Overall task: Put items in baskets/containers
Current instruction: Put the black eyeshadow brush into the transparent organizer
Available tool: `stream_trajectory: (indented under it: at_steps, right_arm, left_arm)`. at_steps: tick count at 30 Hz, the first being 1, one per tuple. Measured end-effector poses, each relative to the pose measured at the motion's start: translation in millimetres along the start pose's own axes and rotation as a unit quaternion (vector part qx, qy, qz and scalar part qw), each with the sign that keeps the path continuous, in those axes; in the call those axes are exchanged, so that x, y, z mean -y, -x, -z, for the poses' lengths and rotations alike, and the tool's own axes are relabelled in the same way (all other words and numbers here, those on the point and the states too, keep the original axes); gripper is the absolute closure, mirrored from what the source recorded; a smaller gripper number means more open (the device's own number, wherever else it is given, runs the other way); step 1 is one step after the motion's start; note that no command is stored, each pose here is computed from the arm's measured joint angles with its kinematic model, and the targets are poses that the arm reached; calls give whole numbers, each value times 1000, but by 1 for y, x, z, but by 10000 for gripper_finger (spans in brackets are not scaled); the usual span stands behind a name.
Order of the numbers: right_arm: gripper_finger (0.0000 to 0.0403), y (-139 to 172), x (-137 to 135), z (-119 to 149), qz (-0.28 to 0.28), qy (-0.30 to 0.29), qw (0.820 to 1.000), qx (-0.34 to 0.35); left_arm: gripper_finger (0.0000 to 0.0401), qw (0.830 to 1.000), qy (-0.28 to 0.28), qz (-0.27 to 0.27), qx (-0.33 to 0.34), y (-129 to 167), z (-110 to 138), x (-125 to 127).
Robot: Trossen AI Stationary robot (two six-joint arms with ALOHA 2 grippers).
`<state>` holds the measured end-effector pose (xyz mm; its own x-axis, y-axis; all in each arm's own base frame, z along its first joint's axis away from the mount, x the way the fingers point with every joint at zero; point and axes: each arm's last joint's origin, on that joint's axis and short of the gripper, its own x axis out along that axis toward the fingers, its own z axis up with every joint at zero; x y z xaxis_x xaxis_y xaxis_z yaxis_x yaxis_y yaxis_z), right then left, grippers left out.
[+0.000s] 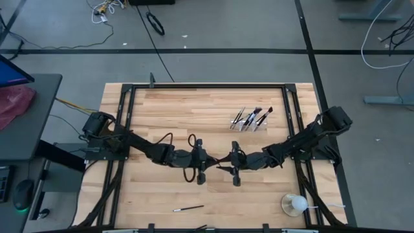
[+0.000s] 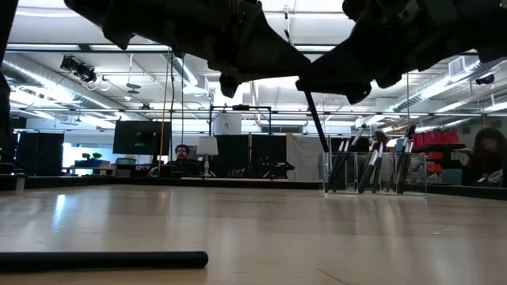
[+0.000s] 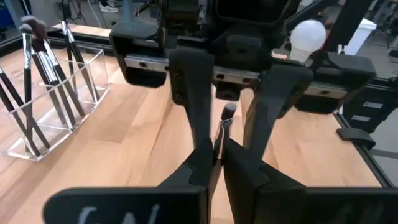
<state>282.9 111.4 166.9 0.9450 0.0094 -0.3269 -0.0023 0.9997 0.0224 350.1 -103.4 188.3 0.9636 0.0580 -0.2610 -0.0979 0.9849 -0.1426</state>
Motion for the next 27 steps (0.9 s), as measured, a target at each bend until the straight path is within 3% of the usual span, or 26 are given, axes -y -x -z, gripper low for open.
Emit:
stream_trajectory:
  at_steps: [8,12,18,22,27]
  right_arm:
    - [390,-6,-2,-1,7,8,1000,-2]
    - [387,-5,1,4,30,-8,1000,0]
    - [394,9,12,12,116,-29,993,12]
    - [394,40,27,6,176,-45,982,52]
    - [394,86,54,-4,264,-62,955,119]
  left_arm:
    - [367,1000,-3,-3,-1,0,0,0]
    - [347,1000,-20,-4,11,0,-2,0]
    - [268,999,-38,-27,6,11,-14,-2]
    - [230,997,-41,-60,-38,16,-5,1]
    - [216,993,-39,-92,-64,16,12,7]
